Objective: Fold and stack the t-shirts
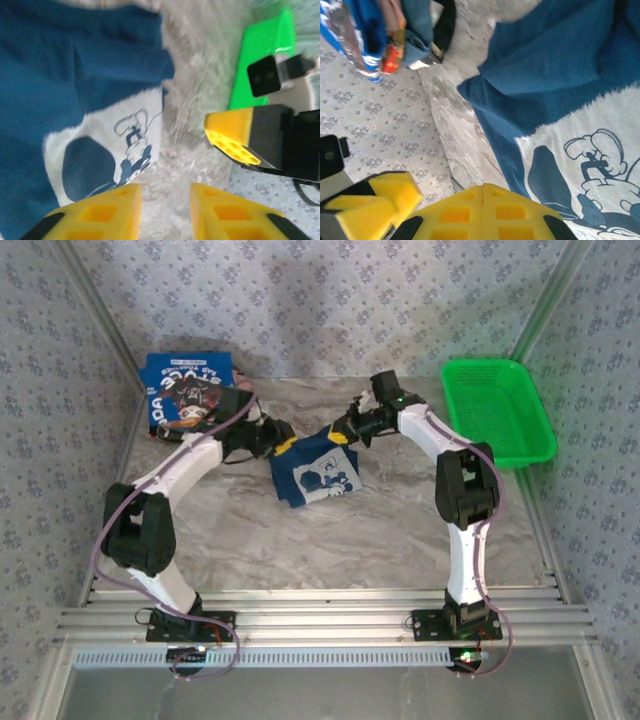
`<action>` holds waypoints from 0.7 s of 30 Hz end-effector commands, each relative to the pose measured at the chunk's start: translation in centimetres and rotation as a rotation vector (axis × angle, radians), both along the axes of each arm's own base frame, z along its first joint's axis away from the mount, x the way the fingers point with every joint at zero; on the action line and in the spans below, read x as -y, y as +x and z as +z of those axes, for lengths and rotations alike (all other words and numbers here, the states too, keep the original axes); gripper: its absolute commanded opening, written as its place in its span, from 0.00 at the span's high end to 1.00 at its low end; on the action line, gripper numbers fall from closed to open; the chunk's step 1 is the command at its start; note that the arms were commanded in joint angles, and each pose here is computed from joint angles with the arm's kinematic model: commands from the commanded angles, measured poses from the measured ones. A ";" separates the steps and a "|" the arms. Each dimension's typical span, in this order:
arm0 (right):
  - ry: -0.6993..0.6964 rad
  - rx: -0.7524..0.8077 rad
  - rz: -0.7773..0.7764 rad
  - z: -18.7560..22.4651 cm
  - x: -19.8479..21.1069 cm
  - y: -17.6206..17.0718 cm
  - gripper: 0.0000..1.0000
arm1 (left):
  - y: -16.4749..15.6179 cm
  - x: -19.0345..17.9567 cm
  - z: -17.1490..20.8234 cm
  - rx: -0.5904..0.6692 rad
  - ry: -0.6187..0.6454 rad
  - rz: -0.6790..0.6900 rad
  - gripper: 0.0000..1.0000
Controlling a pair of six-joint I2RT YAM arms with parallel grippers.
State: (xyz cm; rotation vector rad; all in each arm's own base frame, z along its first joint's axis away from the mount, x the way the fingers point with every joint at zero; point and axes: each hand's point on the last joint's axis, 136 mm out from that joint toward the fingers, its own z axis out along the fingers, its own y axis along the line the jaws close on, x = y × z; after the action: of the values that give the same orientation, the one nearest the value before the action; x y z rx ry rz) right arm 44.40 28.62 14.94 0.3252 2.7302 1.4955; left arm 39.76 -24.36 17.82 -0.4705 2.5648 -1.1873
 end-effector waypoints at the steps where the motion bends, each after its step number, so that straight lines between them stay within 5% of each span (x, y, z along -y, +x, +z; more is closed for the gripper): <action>1: -0.020 -0.058 -0.003 -3.8 -0.5 0.2 0.99 | 0.7 0.7 -3.2 -0.030 0.027 0.012 0.75; 9: -0.035 -0.067 -0.065 -7.8 -1.3 4.8 0.99 | 3.8 1.5 -7.4 -0.054 0.074 0.023 0.81; 17: 0.088 0.029 -0.193 -7.5 -2.3 12.4 0.66 | 9.2 -1.1 -10.2 -0.035 0.175 0.104 0.77; 21: 0.114 -0.010 -0.226 -8.9 -2.5 13.2 0.63 | 11.4 -2.7 -10.7 -0.039 0.172 0.153 0.72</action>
State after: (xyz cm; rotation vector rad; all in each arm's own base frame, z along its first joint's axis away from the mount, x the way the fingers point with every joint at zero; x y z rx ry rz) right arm 56.19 31.00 6.84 0.5356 2.5590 1.5586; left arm 49.22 -23.22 6.97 -0.6210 2.6190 -0.9510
